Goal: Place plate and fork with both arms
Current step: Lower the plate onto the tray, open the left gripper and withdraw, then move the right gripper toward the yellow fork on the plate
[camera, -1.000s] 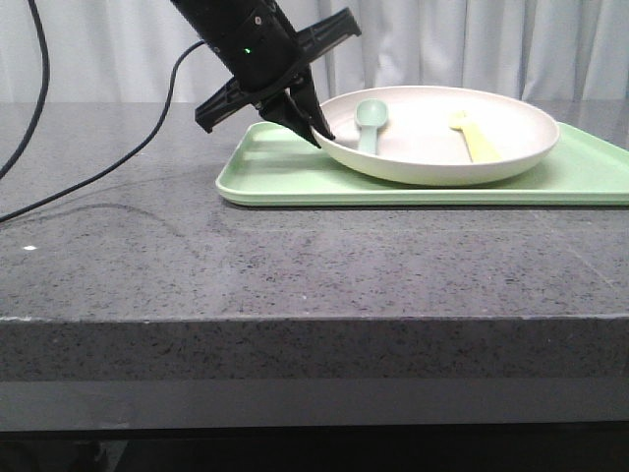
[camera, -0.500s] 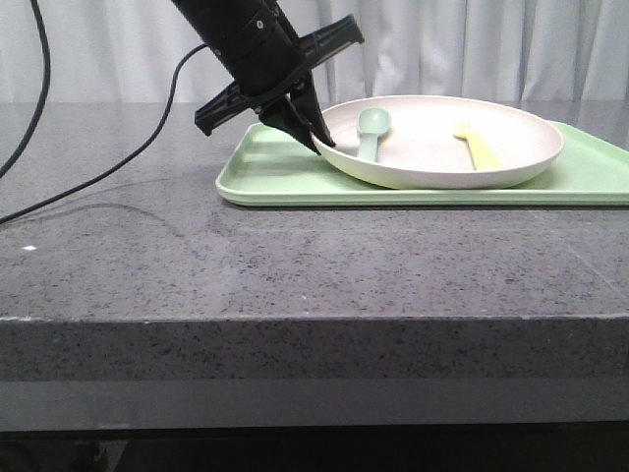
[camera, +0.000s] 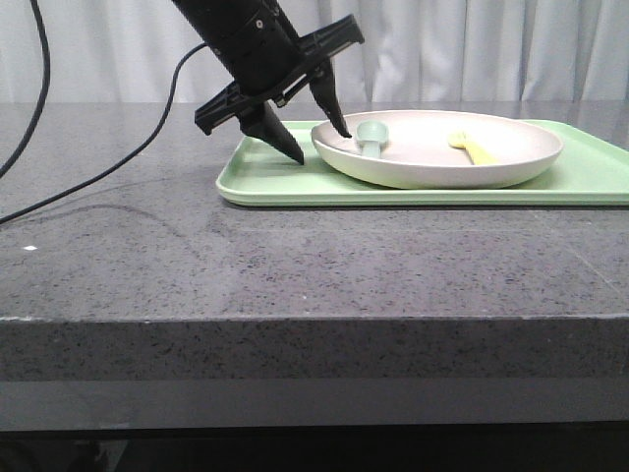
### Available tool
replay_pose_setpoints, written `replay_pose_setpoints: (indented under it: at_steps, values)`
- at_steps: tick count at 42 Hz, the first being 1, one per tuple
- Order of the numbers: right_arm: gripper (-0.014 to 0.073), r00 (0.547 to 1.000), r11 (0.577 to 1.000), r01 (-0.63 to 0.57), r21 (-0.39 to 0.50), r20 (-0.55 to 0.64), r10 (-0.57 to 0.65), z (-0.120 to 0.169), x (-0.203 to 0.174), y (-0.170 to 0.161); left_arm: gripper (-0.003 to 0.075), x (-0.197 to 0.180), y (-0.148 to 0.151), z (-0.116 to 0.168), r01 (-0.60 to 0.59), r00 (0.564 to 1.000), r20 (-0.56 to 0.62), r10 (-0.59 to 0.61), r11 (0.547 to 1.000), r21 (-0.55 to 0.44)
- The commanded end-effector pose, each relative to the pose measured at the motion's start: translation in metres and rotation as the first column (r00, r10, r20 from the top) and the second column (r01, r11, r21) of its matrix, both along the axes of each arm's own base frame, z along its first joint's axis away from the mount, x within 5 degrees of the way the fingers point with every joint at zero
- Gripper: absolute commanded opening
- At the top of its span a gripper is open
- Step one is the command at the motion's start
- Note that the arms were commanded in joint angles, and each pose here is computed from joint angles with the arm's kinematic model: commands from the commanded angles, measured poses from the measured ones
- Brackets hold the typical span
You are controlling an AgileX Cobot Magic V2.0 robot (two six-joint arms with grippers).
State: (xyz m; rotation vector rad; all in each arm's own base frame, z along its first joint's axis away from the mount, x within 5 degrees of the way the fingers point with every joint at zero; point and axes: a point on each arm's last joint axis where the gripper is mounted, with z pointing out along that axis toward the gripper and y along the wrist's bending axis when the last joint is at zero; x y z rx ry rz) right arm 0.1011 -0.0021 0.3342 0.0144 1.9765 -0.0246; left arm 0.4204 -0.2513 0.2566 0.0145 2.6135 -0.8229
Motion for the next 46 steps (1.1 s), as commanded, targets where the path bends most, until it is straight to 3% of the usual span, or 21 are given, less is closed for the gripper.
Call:
replay_pose_setpoints:
  at_steps: [1,11,17,24,33,46]
  values:
    - [0.0601,0.995,1.000,-0.003,-0.020,0.096,0.005,0.017,0.003,0.000,0.0423,-0.015,0.003,0.059,0.064,0.986,0.156,-0.058,0.997,-0.038]
    - [0.0601,0.995,1.000,-0.003,-0.020,0.096,0.005,0.017,0.003,0.000,0.0422,-0.046,0.024,0.108,0.193,0.937,0.274,-0.218,0.974,0.115]
    - [0.0601,0.995,1.000,-0.003,-0.020,0.096,0.005,0.017,0.003,0.000,0.0421,-0.079,0.042,0.143,0.249,0.880,0.372,-0.295,0.954,0.168]
    - [0.0601,0.995,1.000,-0.003,-0.019,0.096,0.005,0.017,0.003,0.000,0.0421,-0.128,0.077,0.166,0.217,0.827,0.475,-0.300,0.950,0.223]
    - [0.0601,0.995,1.000,-0.003,-0.019,0.096,0.005,0.017,0.003,0.000,0.0421,-0.182,0.136,0.160,0.111,0.814,0.533,-0.231,0.962,0.248]
    - [0.0601,0.996,1.000,-0.004,-0.015,0.094,0.005,0.017,0.003,0.000,0.0421,-0.253,0.173,0.131,0.077,0.812,0.535,-0.234,0.951,0.299]
